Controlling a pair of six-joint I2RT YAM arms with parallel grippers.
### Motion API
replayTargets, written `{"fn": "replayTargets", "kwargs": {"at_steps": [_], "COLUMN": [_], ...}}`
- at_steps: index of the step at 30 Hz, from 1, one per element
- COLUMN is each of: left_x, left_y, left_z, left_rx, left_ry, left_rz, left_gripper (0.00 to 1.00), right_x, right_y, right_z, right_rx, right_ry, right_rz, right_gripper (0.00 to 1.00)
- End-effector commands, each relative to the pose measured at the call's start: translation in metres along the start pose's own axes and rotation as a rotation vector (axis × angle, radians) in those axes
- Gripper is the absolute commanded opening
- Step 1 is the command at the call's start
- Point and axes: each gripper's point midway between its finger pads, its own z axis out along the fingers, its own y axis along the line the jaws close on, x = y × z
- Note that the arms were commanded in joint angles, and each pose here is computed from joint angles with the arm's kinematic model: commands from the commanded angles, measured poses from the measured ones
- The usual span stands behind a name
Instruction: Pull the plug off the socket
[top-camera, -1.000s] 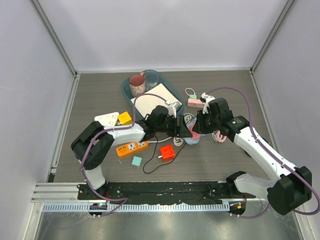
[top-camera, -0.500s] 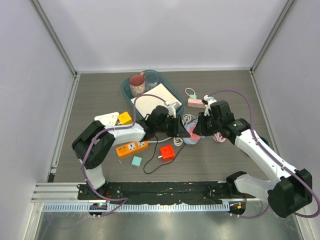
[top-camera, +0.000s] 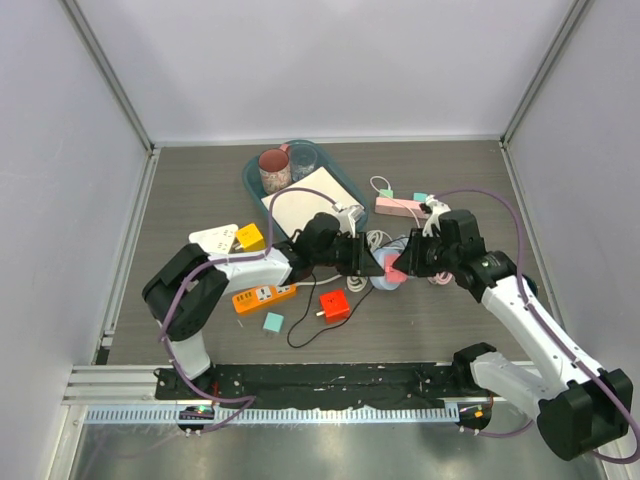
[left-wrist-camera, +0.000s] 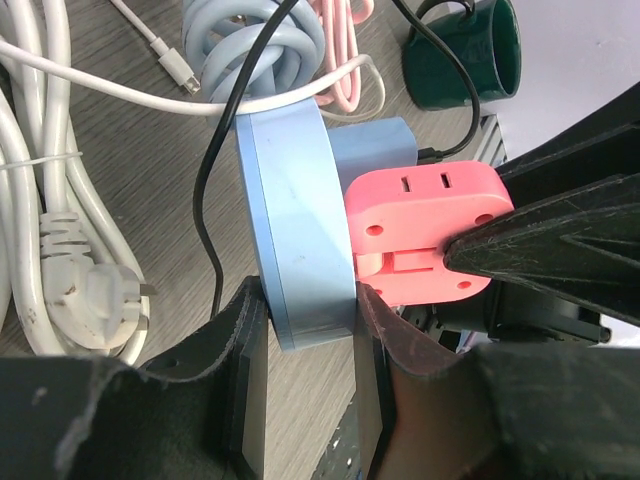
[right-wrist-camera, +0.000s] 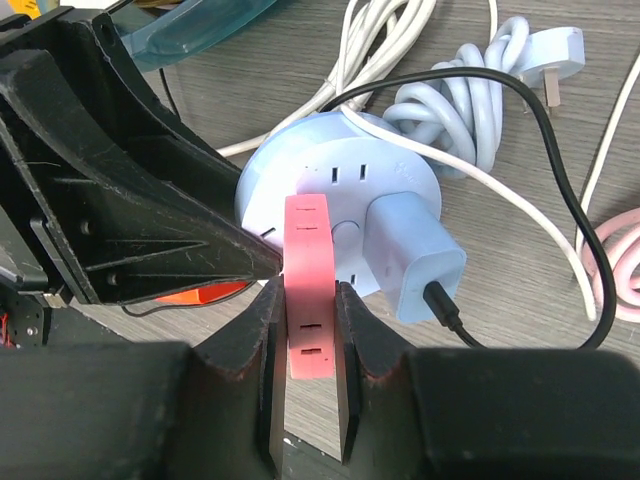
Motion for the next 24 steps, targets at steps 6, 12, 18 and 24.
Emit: {"fn": "replayTargets", "kwargs": {"at_steps": [6,12,18,24], "left_x": [-0.008,-0.009,-0.007,-0.005], "left_y": [0.015,0.015,0.008,0.002], "left_z": [-0.022,-0.020,-0.014,-0.013], "left_rx": [-0.054,-0.043,0.007,0.034], "left_ry": [-0.015,-0.006,0.013,0.027], "left_rz": [0.049,0.043,0.026,0.006], "left_gripper": [0.00,0.00,0.00,0.00], "right_x": [-0.044,-0.047,-0.065,-0.095], "right_y": [-0.006,0.003,0.019,-0.008], "right_z": [-0.021,-0.023,-0.032,-0.040], "right_rx": [0.008,-0.036,-0.082,0.109], "right_ry": [-0.189,-0.189,-0.215,-0.329], "right_rz": [-0.079,-0.081,-0.053,0.048], "right_gripper": [0.01,0.01,0.01,0.01]}}
